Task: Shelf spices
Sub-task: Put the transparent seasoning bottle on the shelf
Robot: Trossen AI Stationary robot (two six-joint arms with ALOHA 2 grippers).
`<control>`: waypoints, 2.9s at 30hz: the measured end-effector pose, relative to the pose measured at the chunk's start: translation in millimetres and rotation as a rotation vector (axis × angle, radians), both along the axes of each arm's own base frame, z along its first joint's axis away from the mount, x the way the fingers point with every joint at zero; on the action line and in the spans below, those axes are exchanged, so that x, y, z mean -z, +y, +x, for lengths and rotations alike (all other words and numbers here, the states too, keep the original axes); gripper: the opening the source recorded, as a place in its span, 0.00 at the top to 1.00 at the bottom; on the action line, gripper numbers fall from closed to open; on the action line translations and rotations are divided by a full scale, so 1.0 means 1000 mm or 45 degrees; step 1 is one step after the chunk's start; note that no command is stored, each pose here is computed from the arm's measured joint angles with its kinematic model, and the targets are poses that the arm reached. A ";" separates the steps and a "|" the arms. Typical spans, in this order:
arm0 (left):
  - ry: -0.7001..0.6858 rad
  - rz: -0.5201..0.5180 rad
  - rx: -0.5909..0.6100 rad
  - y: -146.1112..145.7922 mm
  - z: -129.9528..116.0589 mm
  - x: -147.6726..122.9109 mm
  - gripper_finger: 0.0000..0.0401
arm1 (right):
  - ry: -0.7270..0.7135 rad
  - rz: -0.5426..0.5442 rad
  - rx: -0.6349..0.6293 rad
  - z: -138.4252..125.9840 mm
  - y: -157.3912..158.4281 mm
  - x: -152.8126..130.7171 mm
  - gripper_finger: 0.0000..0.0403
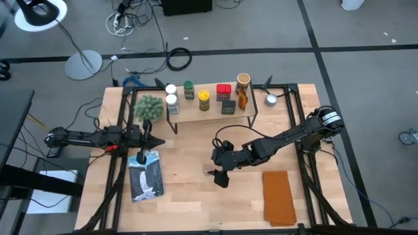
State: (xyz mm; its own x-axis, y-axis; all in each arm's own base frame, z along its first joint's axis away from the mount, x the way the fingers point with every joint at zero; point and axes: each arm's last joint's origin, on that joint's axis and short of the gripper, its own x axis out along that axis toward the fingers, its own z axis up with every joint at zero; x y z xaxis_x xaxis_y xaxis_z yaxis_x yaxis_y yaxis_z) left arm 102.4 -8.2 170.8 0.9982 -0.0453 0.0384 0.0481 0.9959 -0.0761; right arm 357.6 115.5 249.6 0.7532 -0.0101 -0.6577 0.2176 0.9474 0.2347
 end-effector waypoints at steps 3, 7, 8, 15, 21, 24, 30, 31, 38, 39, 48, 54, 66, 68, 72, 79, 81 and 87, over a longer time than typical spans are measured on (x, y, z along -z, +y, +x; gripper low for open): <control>0.034 0.012 0.001 0.000 0.000 0.003 1.00 | -0.001 0.000 0.001 0.000 0.000 0.000 0.23; 0.067 0.015 0.017 0.000 0.000 0.005 1.00 | -0.031 0.010 0.000 0.002 0.000 -0.002 0.23; 0.084 0.004 0.022 -0.001 0.000 0.006 1.00 | -0.042 0.014 0.000 0.002 0.001 -0.003 0.22; 0.157 -0.029 0.018 0.000 0.000 0.012 1.00 | -0.130 0.042 0.000 0.006 0.002 -0.008 0.23; 0.152 -0.030 0.010 0.000 0.001 0.011 0.98 | -0.227 0.072 0.002 0.011 0.003 -0.014 0.22; 0.149 -0.030 0.009 0.000 0.000 0.011 0.98 | -0.279 0.067 -0.004 0.013 0.001 -0.018 0.22; 0.149 -0.030 0.008 0.000 0.001 0.011 0.98 | -0.454 0.116 0.025 0.022 -0.006 -0.030 0.22; 0.149 -0.030 0.008 0.000 0.001 0.011 0.98 | -0.481 0.124 0.028 0.023 -0.006 -0.032 0.22; 0.148 -0.030 0.008 0.000 0.001 0.011 0.98 | -0.534 0.082 0.004 0.025 -0.009 -0.036 0.22; 0.147 -0.031 0.008 0.000 0.001 0.011 0.98 | -0.536 0.064 -0.004 0.025 -0.010 -0.036 0.22; 0.147 -0.031 0.008 0.000 0.001 0.011 0.98 | -0.542 -0.089 -0.004 0.035 -0.023 -0.060 0.24; 0.128 -0.033 0.008 0.000 0.001 0.010 0.98 | -0.164 -0.196 -0.028 0.059 -0.020 -0.063 0.24; 0.120 -0.033 0.008 0.000 0.001 0.009 0.98 | 0.582 -0.141 -0.234 0.097 -0.010 -0.003 0.24; 0.120 -0.033 0.008 0.000 0.001 0.009 0.98 | 0.611 -0.140 -0.238 0.100 -0.009 0.007 0.24; 0.118 -0.033 0.009 0.000 0.001 0.009 0.98 | 0.748 -0.108 -0.236 0.102 -0.011 0.030 0.24; 0.118 -0.034 0.008 0.000 0.001 0.009 0.98 | 0.866 -0.051 -0.221 0.104 -0.013 0.053 0.27; 0.115 -0.034 0.008 0.000 0.001 0.009 0.98 | 0.875 -0.049 -0.223 0.104 -0.013 0.056 0.27; 0.092 -0.036 0.009 0.000 0.001 0.007 0.98 | 0.845 -0.040 -0.214 0.106 -0.016 0.056 0.28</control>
State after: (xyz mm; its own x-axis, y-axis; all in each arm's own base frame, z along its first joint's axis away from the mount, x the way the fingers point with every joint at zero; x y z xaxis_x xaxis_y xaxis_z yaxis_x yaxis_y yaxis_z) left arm 103.2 -8.5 163.9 0.9981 -0.0523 -0.0321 0.0486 0.9930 -0.1077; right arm 463.9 99.1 193.1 0.1839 0.0453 -0.9819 0.1553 0.9850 0.0746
